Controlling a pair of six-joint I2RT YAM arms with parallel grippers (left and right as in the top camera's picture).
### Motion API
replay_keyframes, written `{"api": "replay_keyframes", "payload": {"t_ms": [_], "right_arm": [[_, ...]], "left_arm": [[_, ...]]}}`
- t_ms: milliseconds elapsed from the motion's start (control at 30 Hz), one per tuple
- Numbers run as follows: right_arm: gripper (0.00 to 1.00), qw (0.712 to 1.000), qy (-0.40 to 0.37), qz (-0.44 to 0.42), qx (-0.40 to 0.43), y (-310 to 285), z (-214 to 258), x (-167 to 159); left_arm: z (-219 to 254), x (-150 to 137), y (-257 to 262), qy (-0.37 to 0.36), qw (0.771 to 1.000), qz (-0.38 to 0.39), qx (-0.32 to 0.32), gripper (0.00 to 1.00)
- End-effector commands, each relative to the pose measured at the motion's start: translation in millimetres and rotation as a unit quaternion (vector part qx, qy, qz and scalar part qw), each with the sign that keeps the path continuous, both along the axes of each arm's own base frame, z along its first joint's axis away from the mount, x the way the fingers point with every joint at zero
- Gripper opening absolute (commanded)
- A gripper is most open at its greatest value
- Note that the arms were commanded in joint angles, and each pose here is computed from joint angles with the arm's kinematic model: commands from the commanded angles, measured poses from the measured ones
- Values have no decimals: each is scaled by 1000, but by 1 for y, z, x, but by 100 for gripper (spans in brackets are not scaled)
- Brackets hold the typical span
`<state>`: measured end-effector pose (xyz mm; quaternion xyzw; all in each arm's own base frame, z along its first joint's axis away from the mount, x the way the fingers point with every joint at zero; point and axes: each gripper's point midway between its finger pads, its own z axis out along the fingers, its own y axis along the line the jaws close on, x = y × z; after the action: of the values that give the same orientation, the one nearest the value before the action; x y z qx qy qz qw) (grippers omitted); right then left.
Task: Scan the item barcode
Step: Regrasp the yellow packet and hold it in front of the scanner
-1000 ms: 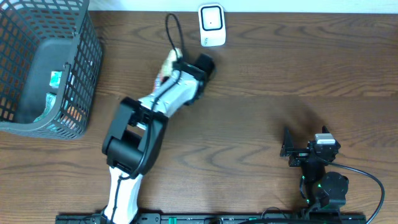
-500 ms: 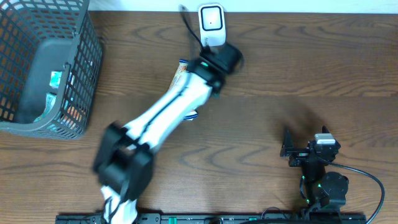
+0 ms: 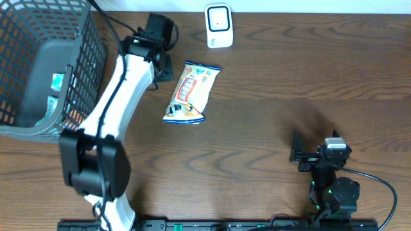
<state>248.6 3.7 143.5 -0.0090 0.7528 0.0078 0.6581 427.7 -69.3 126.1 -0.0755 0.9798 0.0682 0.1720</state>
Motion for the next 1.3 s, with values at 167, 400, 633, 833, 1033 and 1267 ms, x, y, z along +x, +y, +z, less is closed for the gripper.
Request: {"api": "replay_keyframes", "payload": {"t_ms": [167,400,633,833,1033,1267], "right_arm": [[99,1000,0,-3,5,-1,-1,0],[99,1000,0,-3,5,-1,-1,0],[99,1000,0,-3,5,-1,-1,0],[99,1000,0,-3,5,-1,-1,0],[99,1000,0,-3,5,-1,-1,0],[99,1000,0,-3,5,-1,-1,0]], "left_arm": [[-79,-11,-45,98,993,-25,-68,49],[-111,-33,-121,162,966,-59,-194,45],[-93,-36,-208,122,949,-122,-264,45],[-75,-17,-207,70,961,-127,-237,45],[-27,12,-201,-17,955,-162,-246,44],[-8,75,-129,-170,982,-77,-40,44]]}}
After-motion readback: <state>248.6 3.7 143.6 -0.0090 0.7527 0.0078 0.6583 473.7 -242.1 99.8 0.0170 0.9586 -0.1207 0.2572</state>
